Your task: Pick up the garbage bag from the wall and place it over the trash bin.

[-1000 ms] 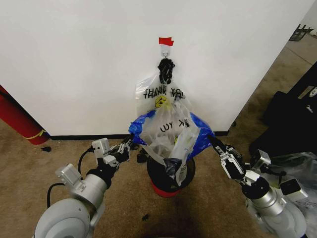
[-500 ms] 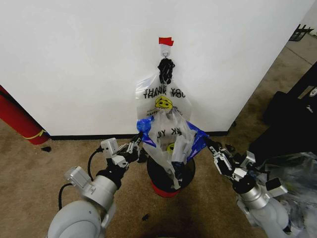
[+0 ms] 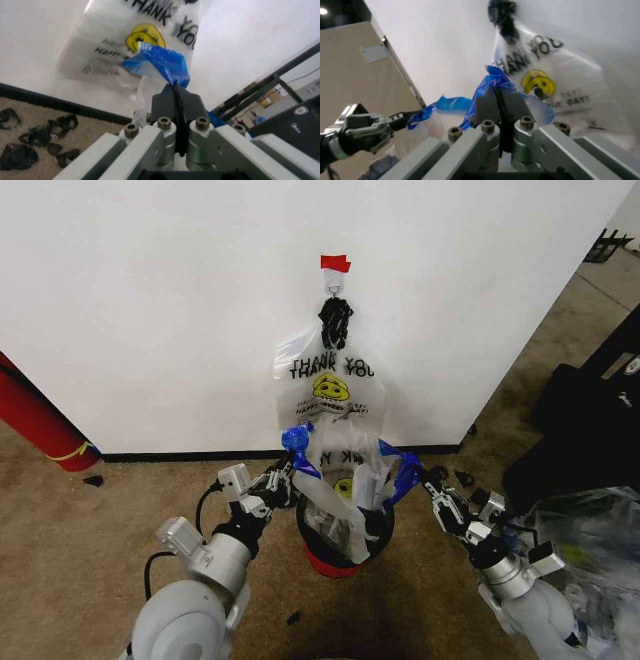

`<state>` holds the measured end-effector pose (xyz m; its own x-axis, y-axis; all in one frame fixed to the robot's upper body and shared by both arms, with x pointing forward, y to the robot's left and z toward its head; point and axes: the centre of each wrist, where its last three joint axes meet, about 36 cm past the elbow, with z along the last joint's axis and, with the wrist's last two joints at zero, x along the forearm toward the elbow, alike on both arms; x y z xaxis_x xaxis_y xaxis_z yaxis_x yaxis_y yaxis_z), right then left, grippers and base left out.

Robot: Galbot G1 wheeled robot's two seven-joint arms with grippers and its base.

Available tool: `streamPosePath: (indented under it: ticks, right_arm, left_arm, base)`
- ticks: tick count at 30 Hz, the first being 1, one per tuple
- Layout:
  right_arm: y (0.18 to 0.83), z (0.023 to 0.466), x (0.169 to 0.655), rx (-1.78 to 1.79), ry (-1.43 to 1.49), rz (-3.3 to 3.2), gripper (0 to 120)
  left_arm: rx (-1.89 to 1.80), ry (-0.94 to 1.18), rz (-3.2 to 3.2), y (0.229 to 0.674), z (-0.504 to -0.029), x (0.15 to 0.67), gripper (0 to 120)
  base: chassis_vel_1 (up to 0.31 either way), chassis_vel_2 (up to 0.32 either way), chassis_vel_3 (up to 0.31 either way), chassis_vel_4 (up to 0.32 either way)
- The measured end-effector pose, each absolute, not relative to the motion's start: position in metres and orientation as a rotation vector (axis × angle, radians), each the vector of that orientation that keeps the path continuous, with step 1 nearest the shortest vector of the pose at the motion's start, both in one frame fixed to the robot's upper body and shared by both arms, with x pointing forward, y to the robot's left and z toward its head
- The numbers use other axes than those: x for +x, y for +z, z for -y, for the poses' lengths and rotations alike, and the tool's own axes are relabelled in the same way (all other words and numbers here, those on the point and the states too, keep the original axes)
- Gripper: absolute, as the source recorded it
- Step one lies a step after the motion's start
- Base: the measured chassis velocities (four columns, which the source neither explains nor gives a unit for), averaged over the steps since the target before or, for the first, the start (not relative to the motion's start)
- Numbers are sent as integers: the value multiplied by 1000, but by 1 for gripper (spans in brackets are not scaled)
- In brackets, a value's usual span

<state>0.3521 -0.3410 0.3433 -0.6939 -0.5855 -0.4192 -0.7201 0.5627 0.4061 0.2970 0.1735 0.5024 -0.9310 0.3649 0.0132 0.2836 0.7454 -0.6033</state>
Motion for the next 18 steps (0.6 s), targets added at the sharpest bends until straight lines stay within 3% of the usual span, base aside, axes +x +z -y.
streamPosePath:
  ticks: [9, 18]
  right_arm:
    - [314, 333, 361, -1037, 829, -2616, 0]
    - [281, 326, 338, -1003, 830, -2703, 0]
  left_arm:
    - [-446, 966, 2811, 465, -159, 312, 0]
    - [-383, 878, 2782, 438, -163, 301, 0]
  base:
    - [0, 0, 0, 0]
    - [0, 0, 0, 0]
